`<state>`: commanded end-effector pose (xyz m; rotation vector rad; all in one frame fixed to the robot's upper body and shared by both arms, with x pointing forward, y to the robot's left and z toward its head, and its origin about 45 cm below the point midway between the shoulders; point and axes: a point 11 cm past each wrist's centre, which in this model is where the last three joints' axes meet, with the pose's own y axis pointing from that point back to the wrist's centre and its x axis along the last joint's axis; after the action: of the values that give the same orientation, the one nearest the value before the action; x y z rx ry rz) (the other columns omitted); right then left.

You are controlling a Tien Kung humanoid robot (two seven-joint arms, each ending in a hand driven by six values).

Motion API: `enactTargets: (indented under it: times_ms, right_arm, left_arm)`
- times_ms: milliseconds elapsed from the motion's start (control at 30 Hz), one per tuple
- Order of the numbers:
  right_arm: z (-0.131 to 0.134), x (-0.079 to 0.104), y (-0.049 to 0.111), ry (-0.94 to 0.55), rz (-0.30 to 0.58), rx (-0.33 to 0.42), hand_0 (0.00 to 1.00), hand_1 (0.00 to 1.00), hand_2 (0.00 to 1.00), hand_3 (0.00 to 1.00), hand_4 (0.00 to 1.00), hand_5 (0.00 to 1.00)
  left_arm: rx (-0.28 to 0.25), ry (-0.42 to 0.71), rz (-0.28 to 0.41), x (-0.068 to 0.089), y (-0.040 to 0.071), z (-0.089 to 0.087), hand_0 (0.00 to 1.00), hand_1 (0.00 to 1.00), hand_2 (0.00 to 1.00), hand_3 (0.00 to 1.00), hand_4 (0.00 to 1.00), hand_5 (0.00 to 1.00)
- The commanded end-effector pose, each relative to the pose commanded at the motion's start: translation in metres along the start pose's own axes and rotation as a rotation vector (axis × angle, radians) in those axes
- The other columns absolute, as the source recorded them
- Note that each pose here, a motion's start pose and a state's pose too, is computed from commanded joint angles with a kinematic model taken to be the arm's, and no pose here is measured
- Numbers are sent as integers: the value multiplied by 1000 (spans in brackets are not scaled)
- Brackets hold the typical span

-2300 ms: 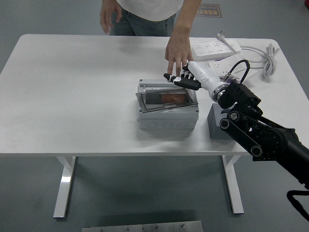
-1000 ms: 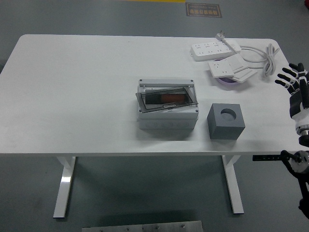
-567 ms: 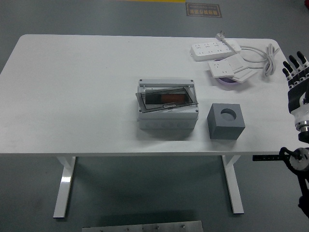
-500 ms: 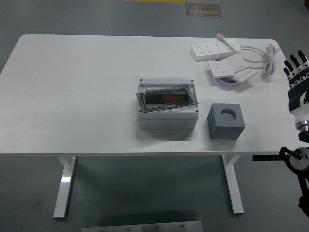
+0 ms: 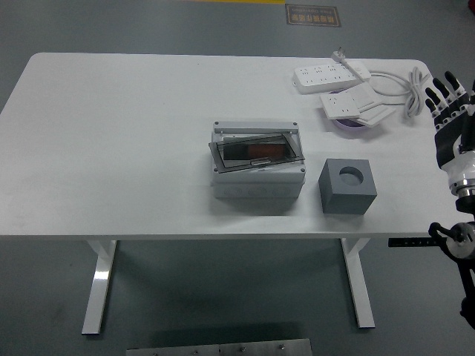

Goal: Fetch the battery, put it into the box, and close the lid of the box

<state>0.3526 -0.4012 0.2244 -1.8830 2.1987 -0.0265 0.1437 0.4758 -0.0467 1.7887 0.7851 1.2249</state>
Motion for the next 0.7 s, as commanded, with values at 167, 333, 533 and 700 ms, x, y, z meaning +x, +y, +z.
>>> enactTargets:
  times_ms: [167,333,533,700]
  right_arm:
    - [-4,0,-2,27,0,9,963,868,869,869,974,998]
    - [-4,2,-1,54,12,11,928,832,856,889,919,998]
    - [3,5,1,50,28,-22,928,799,854,998,955,998]
    - [6,7,3,41,38,-32,923,781,822,917,964,998]
  left_arm:
    - [1,-2,1,1,0,-1,632,698,573,541,500,2]
    - [2,-4,2,2,0,-2,632,698,573,541,500,2]
    - [2,-4,-4,-1,0,-1,632,698,573,541,500,2]
    - [-2,-5,-6,-1,0,1,632,698,573,541,500,2]
